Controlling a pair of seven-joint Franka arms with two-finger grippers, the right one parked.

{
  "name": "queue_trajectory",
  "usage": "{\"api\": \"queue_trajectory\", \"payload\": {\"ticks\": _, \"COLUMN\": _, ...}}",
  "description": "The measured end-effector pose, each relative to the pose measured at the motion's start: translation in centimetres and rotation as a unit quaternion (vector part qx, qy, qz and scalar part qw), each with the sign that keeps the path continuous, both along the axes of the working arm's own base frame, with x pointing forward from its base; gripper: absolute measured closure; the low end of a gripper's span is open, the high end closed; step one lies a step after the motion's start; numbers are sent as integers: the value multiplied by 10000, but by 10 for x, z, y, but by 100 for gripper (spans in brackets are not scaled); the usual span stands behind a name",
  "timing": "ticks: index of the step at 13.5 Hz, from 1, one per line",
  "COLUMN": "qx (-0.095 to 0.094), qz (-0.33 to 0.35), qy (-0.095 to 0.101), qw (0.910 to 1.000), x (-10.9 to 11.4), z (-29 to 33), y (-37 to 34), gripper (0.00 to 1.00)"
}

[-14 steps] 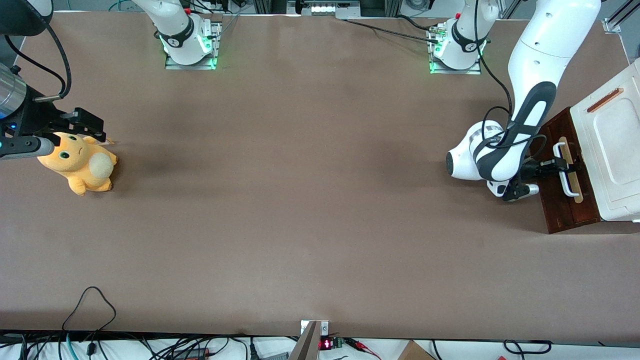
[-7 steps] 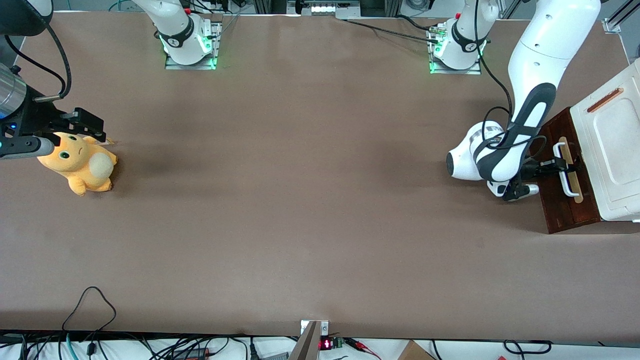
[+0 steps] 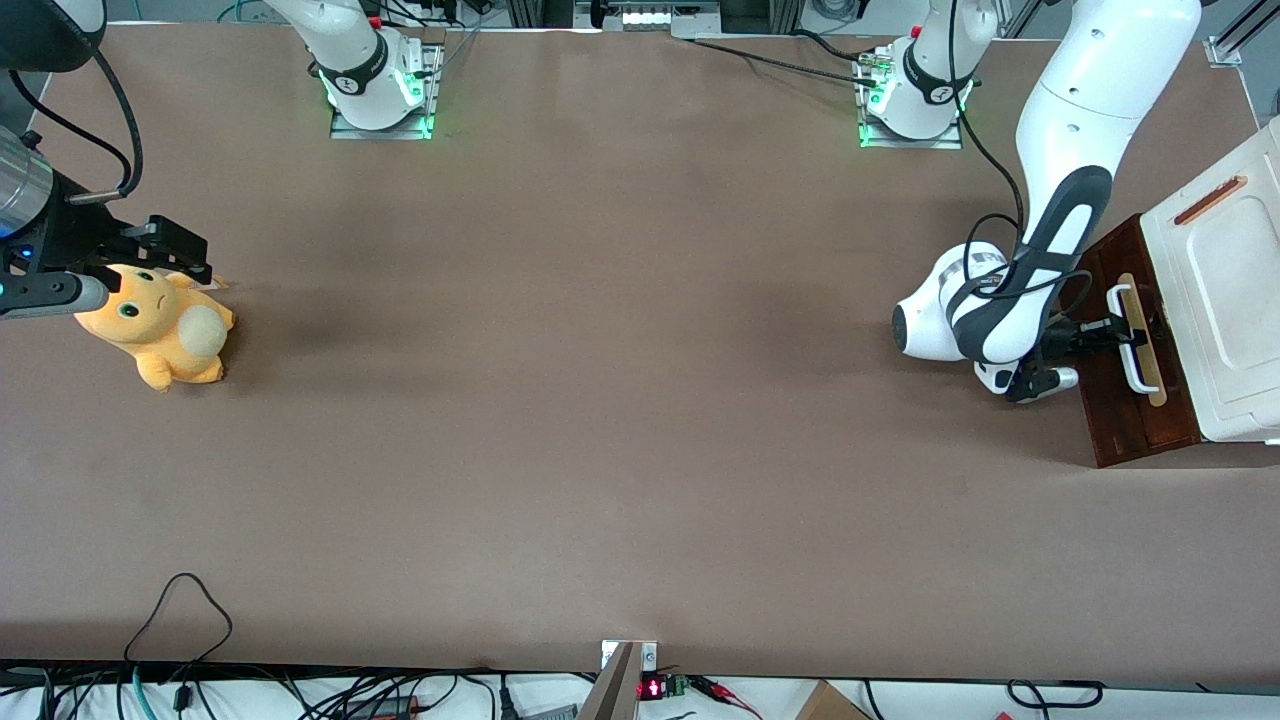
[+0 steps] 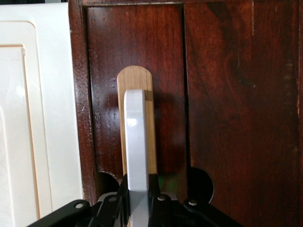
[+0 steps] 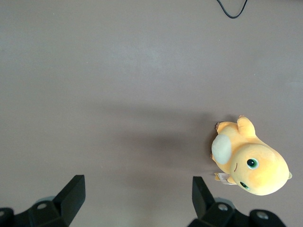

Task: Open lower drawer with left arm only
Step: 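Pull the handle with the left gripper, sliding the drawer out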

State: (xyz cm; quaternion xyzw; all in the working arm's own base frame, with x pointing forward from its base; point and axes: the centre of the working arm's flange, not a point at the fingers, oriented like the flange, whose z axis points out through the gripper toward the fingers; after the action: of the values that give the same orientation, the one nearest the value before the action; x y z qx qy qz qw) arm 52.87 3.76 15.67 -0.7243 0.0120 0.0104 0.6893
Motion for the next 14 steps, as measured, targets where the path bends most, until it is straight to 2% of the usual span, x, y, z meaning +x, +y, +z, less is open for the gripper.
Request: {"api": "queue_trajectory", "payload": {"ticks": 14, "qx": -103, "qz": -439, "qy": 17, "qw": 9990, "x": -6, "z": 0, "y": -73, "gripper": 82}}
